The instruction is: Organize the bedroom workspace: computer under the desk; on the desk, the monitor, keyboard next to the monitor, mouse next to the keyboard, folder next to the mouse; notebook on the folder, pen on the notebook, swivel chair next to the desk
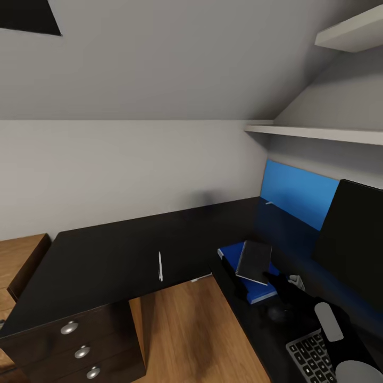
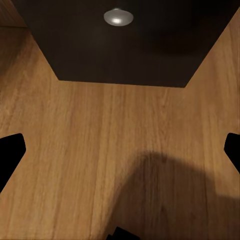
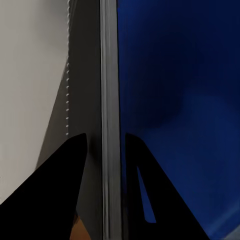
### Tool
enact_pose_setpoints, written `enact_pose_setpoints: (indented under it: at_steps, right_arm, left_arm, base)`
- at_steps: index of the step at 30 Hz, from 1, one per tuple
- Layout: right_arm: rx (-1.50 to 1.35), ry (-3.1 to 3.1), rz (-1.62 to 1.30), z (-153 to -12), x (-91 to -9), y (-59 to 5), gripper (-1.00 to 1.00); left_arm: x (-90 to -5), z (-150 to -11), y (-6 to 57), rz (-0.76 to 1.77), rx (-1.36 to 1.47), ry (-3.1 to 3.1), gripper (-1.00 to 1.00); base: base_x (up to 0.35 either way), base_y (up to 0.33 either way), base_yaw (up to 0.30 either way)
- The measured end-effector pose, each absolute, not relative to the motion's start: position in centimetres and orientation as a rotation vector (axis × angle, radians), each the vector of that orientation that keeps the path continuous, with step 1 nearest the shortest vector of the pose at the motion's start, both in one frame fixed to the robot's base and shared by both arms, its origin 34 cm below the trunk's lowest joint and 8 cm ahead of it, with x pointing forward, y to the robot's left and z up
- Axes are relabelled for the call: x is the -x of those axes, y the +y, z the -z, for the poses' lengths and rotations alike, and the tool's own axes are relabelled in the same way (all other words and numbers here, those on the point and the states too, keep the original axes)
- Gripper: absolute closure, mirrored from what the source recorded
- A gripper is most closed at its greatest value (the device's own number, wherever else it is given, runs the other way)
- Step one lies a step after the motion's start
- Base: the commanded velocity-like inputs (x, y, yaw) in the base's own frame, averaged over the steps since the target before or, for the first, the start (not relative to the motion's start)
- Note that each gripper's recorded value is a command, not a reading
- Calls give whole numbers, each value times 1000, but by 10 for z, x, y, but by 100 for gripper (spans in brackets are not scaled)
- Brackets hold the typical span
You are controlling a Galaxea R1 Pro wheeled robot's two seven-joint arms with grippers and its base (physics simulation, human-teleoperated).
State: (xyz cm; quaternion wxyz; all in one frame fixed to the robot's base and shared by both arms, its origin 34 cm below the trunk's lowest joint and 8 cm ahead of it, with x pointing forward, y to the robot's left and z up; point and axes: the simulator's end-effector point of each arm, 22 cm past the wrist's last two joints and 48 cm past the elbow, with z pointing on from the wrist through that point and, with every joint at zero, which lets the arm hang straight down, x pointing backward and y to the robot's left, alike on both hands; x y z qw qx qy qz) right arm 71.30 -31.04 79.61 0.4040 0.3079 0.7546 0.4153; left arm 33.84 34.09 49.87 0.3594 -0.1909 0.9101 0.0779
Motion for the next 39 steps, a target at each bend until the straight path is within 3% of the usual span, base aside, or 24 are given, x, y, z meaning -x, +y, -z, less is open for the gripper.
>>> enact_pose_setpoints:
  at_steps: [39]
  right_arm:
    - [-799, 1944, -997, -790, -711, -316, 100]
  left_arm:
    - [-339, -502, 341, -201, 493, 2347, -100]
  base:
    - [0, 0, 0]
